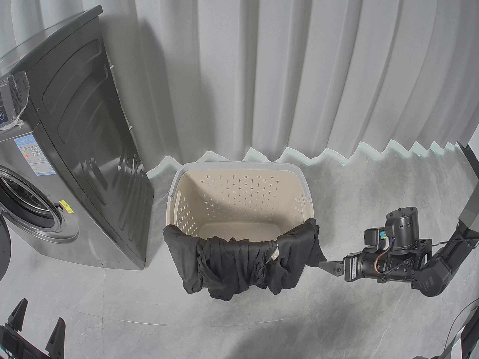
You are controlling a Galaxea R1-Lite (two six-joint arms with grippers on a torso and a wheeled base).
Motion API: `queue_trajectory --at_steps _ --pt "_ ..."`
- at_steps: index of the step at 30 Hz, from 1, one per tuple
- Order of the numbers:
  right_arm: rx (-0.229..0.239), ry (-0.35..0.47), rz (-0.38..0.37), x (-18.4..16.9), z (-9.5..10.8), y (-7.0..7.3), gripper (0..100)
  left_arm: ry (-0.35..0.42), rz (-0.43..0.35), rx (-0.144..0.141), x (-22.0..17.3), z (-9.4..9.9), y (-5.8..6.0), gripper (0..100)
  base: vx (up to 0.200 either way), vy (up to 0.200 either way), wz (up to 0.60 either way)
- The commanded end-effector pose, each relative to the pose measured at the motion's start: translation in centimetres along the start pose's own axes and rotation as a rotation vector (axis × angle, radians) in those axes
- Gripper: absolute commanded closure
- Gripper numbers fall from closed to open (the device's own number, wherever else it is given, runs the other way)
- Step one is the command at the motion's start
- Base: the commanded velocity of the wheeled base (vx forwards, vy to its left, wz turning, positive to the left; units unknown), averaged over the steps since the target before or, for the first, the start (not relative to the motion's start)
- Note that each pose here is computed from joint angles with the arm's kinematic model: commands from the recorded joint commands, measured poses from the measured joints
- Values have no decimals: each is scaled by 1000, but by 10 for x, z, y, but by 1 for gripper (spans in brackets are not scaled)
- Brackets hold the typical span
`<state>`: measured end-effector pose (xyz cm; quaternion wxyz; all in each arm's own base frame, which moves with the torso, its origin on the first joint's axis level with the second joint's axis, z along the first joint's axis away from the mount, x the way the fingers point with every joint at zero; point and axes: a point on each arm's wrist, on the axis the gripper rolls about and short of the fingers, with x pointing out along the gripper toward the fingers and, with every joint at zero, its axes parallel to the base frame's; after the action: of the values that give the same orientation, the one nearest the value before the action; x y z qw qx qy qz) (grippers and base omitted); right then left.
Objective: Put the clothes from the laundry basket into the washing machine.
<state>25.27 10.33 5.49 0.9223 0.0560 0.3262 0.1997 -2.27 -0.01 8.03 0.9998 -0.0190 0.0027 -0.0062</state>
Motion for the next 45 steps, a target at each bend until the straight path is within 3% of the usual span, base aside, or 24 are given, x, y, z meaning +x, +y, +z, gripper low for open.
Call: queue_trajectory --at_steps 1,9,14,20,28,32,45 --pt "4 32 -13 20 -5 -3 0 0 -1 0 0 -4 0 0 0 0 0" --pt "-8 12 -17 45 -10 0 0 -1 0 0 0 -4 0 0 0 0 0" --pt "29 -4 -15 63 -10 6 0 -1 0 0 0 -4 0 0 0 0 0" --pt "24 19 -24 87 -16 3 0 0 -1 0 0 -4 0 0 0 0 0" --pt "25 -16 -42 106 -9 -1 0 -1 0 0 0 -4 0 0 0 0 0" --pt "-5 -25 -44 114 -7 -3 0 -1 0 0 0 -4 0 0 0 0 0" --pt "-37 -65 -29 131 -2 -5 0 -1 0 0 0 -4 0 0 0 0 0"
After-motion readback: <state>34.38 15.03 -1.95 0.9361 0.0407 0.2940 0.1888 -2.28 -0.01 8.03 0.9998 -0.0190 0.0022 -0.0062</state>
